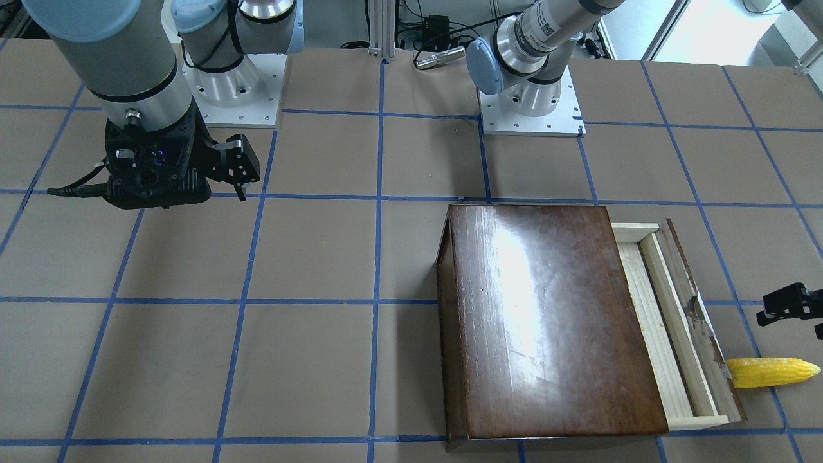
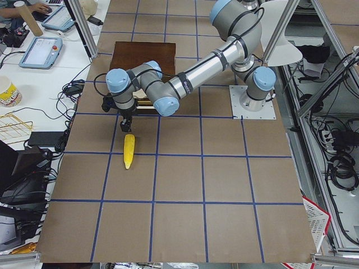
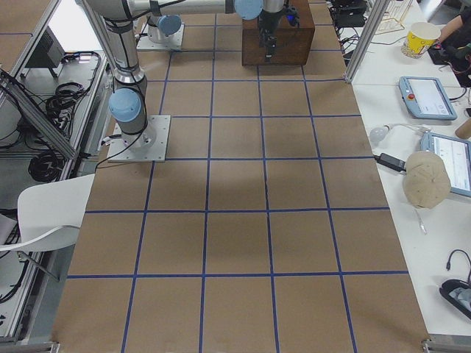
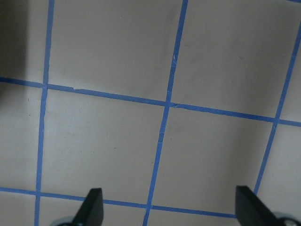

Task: Open drawer and put corn inside
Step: 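Release the handle and move the left gripper over the yellow corn, then lower the left gripper and grasp the yellow corn cob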

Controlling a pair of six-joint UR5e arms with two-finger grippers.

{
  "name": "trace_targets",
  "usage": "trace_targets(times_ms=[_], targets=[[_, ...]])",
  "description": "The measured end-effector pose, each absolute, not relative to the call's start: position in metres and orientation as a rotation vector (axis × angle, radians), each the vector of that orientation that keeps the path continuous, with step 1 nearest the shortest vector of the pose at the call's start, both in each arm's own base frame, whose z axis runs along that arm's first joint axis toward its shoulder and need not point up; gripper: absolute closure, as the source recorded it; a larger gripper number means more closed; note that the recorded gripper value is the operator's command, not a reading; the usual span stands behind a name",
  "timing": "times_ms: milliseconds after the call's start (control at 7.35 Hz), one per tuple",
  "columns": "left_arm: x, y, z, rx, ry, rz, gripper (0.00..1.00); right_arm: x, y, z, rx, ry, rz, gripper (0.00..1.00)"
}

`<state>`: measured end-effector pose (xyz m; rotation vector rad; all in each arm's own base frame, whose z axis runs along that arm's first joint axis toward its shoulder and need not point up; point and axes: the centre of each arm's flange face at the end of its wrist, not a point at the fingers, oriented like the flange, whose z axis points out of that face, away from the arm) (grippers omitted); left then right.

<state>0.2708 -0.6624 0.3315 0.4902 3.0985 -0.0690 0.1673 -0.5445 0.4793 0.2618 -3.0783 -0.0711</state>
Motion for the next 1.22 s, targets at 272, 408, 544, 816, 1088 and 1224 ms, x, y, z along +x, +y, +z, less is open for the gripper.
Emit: trace_targets(times_ms=[272,408,544,816,1088,1224], targets=[[0.278,-0.668,0.315,0.888,2.982,-0.068,0.00,0.167,-0.545,0.479,0.262,-3.078,-0.071,0.00],[0.282,-0.668,0.307,1.102,2.913,-0.058,0.00,0.167,-0.545,0.479,0.262,-3.078,-0.071,0.00],[0.289,-0.668,0.299,1.295,2.837,-0.053,0.00,0.167,-0.545,0.479,0.261,-3.078,-0.071,0.00],[0.305,-0.675,0.280,1.635,2.618,-0.075,0.00,0.167,-0.545,0.479,0.261,-3.078,-0.071,0.00],[0.313,-0.683,0.254,1.930,2.394,-0.111,0.00,0.167,-0.545,0.479,0.262,-3.078,-0.070,0.00],[0.314,-0.686,0.240,2.046,2.309,-0.114,0.00,0.167,-0.545,0.479,0.262,-3.078,-0.070,0.00]])
